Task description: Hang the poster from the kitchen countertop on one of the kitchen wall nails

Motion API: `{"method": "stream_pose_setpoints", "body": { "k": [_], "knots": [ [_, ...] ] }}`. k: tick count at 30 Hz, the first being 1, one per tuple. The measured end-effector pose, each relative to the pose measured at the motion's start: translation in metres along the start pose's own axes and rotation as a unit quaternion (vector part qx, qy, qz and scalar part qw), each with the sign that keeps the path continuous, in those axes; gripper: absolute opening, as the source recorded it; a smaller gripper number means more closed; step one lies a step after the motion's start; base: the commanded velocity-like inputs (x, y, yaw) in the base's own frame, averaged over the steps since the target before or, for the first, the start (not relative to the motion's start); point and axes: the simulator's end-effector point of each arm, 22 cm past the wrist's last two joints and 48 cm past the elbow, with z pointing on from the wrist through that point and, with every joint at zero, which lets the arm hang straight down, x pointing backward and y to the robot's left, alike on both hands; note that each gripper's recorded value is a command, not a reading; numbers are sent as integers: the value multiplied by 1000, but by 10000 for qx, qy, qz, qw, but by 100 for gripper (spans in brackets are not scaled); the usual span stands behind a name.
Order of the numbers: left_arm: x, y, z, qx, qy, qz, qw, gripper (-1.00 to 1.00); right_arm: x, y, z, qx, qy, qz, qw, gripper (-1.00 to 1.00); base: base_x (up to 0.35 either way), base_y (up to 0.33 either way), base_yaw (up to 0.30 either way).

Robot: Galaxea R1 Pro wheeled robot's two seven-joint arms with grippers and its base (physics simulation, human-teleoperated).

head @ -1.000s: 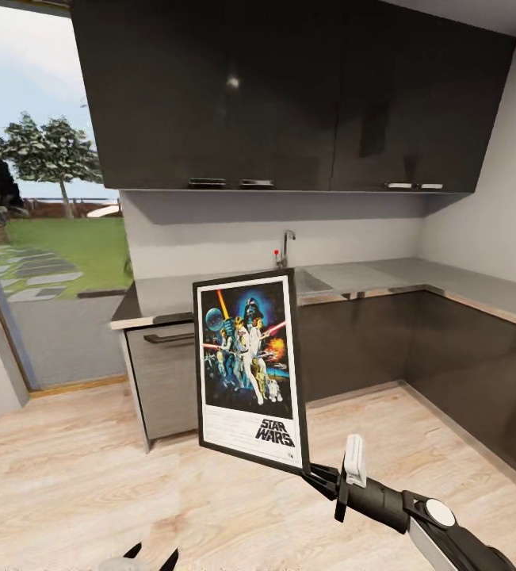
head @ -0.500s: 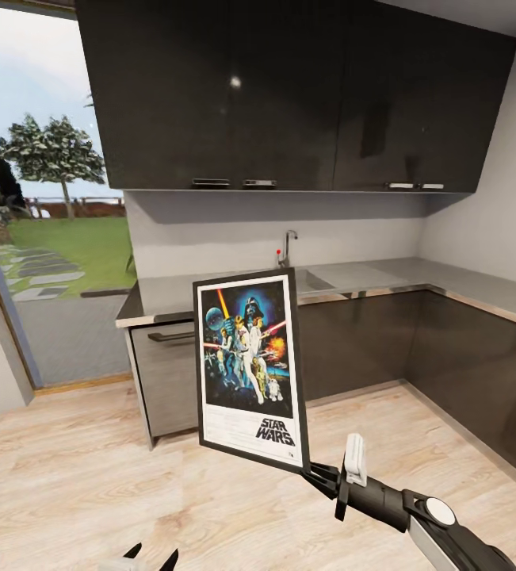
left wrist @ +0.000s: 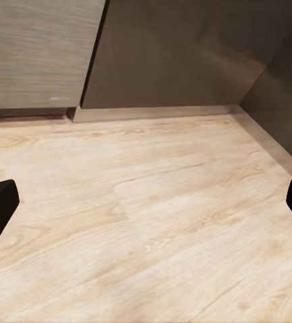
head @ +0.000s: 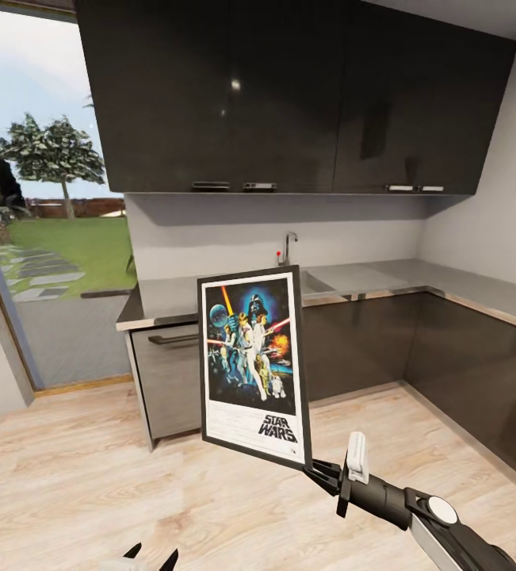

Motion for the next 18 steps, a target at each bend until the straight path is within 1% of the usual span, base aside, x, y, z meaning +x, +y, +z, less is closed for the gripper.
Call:
{"method": "stream_pose_setpoints", "body": {
  "k": [7,10,11,12,13,15,16,17,18],
  "knots": [
    [-6,-2,-3,-33,50,-28,10000,100,-7,0,0,4,25,35,10000,-100,0,0,0],
    [-2,10,-5,-235,136,-76,9996,100,-10,0,0,7,38,55,10000,-100,0,0,0],
    [2,23,-5,-415,186,-96,9989,100,-11,0,0,8,41,62,10000,-100,0,0,0],
    [4,29,-6,-505,215,-106,9984,100,-12,0,0,10,44,69,10000,-100,0,0,0],
    [10,43,-5,-742,270,-152,9968,100,-13,0,0,13,45,77,10000,-100,0,0,0],
    [13,51,-4,-896,312,-187,9953,100,-15,0,0,14,52,92,9999,-100,0,0,0],
    [15,60,2,-1101,335,-266,9930,100,-16,0,0,15,56,99,9999,-100,0,0,0],
    [18,83,13,-1565,398,-503,9856,100,-16,0,0,16,61,105,9999,-100,0,0,0],
    [22,101,20,-1900,493,-758,9776,100,-17,0,0,18,67,111,9999,-100,0,0,0]
  ]
}}
